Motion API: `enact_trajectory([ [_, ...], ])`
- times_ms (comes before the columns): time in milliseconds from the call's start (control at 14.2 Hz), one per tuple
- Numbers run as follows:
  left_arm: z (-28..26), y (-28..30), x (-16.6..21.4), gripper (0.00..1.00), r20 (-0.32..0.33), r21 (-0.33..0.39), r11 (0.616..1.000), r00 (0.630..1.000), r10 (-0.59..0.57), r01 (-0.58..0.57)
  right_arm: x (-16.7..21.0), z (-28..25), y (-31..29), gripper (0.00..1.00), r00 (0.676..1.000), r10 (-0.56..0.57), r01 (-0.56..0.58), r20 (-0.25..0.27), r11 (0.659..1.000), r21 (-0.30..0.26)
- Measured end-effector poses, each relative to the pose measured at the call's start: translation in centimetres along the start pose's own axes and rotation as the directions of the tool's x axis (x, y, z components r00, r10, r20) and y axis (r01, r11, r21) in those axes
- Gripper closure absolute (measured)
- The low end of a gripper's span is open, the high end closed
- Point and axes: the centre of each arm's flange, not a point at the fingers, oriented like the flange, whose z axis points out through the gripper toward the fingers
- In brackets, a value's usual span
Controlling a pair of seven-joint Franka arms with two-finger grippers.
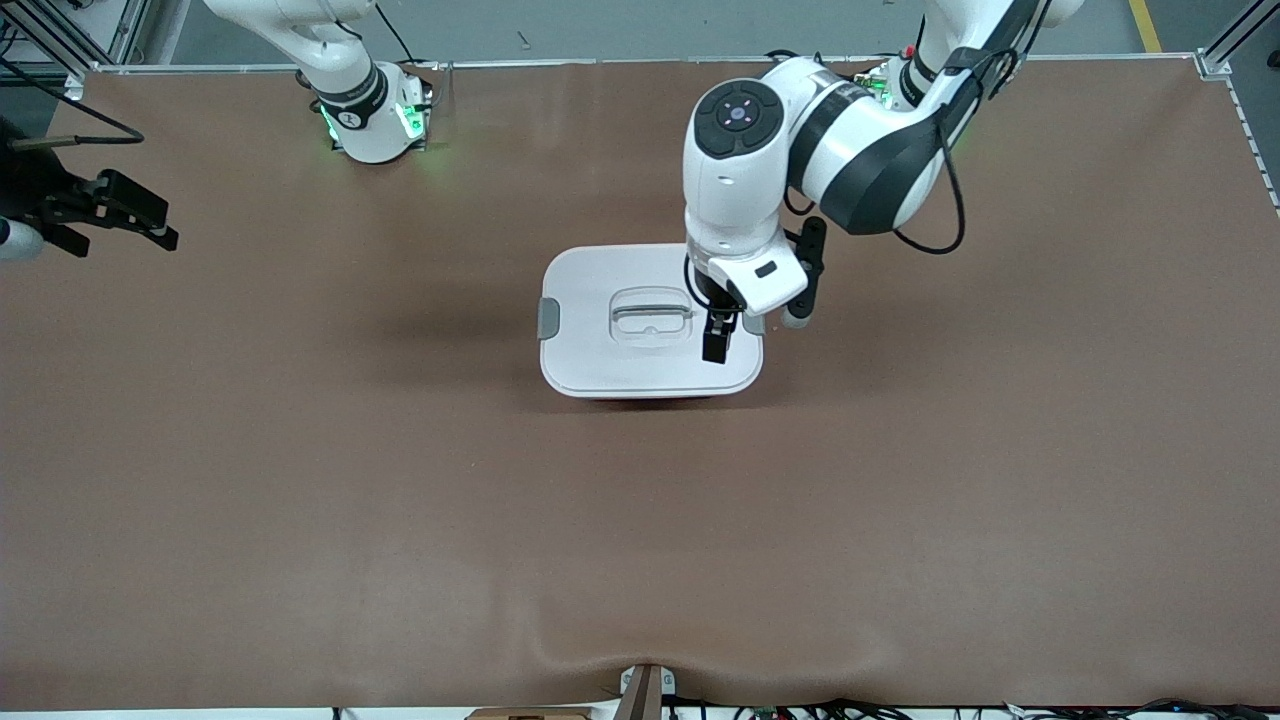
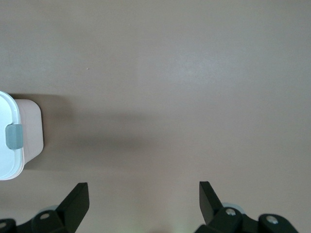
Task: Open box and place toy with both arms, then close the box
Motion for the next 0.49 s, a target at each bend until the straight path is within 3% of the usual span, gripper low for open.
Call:
enact_trajectory([
  [211,-0.6,0.0,2.7,0.00,-0.019,0.042,0.989,0.990,0.141,-0.140,0.0,0.0,0.0,0.00,1.000,0.000,0.000,0.000,1.000,0.000],
  [492,-2.2,0.5,8.6,0.00,0.010,0.075,0.951,0.954,0.299,-0.299,0.0,-0.1,0.0,0.00,1.000,0.000,0.000,-0.002,1.000,0.000],
])
